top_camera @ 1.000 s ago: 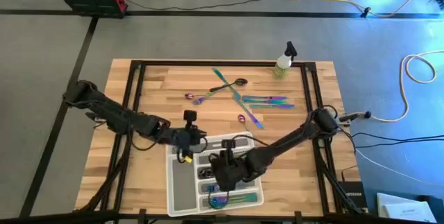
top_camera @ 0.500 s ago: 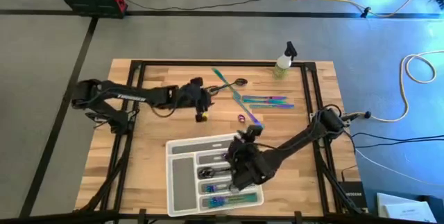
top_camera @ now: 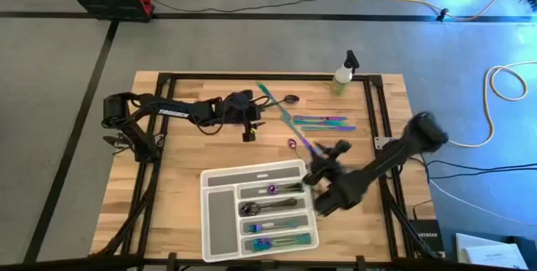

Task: Sort silverware
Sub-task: Put the blue fork into the white silver tray

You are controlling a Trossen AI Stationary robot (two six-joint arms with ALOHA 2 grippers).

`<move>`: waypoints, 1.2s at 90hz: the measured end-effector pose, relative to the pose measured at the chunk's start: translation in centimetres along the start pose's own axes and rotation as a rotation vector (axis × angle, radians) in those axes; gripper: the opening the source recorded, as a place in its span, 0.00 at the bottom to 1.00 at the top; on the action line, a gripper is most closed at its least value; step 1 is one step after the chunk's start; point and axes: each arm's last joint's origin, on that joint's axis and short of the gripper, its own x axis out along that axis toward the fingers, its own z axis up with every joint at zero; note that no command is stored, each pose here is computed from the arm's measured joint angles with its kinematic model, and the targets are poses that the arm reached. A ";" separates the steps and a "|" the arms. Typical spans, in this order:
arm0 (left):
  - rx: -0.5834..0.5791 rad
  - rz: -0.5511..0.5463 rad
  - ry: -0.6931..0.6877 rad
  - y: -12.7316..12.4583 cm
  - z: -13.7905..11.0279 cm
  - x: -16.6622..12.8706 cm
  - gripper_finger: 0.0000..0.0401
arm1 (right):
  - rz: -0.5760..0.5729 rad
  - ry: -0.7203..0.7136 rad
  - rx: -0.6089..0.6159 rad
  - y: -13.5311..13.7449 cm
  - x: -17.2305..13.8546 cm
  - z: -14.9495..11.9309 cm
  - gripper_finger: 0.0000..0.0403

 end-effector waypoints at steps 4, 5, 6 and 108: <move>0.006 0.009 -0.022 0.1 0.2 0.0 0.49 | 0.010 -0.002 0.045 -1.6 0.6 -1.4 0.18; 0.006 0.011 -0.029 0.1 0.3 0.0 0.49 | 0.014 -0.002 0.056 -2.0 0.7 -1.7 0.18; 0.005 0.014 -0.035 0.1 0.3 0.0 0.49 | 0.017 -0.002 0.066 -2.4 0.9 -2.1 0.17; -0.196 -0.101 0.021 2.9 -2.6 1.5 0.49 | 0.758 -0.529 0.196 -14.2 6.8 -8.3 0.00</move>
